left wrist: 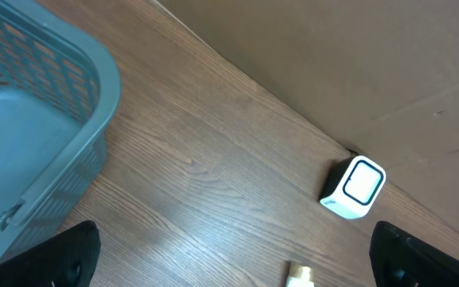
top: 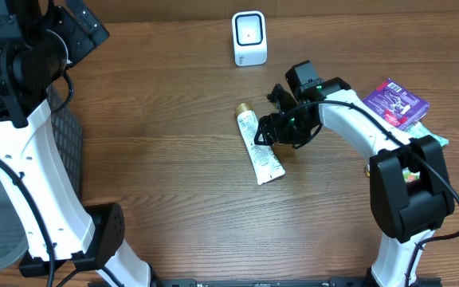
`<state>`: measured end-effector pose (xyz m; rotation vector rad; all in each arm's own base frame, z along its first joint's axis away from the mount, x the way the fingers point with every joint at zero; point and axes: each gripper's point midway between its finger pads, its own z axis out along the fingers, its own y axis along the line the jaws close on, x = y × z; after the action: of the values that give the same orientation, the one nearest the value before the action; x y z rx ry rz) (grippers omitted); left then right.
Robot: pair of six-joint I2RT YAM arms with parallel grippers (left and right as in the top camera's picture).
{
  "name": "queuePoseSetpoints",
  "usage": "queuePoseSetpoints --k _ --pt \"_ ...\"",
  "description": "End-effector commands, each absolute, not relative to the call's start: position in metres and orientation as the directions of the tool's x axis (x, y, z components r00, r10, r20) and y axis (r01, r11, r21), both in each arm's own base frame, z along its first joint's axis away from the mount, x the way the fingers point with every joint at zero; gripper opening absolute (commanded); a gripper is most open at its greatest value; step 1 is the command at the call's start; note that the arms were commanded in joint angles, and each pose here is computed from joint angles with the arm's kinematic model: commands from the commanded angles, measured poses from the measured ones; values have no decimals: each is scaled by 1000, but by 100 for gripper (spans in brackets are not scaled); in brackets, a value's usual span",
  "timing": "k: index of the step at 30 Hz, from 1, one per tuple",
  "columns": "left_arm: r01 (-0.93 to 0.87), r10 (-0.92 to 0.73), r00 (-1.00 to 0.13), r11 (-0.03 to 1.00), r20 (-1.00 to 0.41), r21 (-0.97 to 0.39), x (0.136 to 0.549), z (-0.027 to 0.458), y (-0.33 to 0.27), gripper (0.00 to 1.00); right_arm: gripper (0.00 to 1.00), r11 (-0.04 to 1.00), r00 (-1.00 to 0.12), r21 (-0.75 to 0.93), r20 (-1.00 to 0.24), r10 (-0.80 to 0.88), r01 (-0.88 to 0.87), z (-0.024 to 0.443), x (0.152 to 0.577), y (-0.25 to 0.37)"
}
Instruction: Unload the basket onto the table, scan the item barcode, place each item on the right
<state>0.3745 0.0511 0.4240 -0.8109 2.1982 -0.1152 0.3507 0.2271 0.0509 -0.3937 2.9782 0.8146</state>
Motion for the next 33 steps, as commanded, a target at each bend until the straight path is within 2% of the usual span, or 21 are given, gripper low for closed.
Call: queuePoseSetpoints --k 1,5,14,19,25,28,31,33 --pt "-516 -591 -492 789 -639 -333 374 425 50 100 80 850 -956 440 -99 -276 -291 36 346 219" --pt "-515 -591 -492 789 -639 -334 374 425 50 100 80 839 -955 459 -82 -286 -291 30 337 220" --pt "-516 -591 -492 789 -639 -333 374 425 50 100 78 714 -922 600 -112 -372 -361 27 320 243" --pt "-516 -591 -492 789 -639 -333 374 425 50 99 74 712 -919 605 -88 -385 -357 15 315 248" --pt "-516 -591 -492 789 -639 -333 374 425 50 100 53 711 -912 605 -67 -405 -360 7 308 254" --pt "-516 -591 -492 789 -639 -333 374 425 50 100 35 710 -912 605 -68 -405 -361 7 308 254" --pt "-516 -591 -492 789 -639 -333 374 425 50 99 31 716 -917 605 -62 -393 -348 7 310 251" --pt "-516 -591 -492 789 -639 -333 374 425 50 99 24 720 -923 606 -60 -381 -337 8 312 249"
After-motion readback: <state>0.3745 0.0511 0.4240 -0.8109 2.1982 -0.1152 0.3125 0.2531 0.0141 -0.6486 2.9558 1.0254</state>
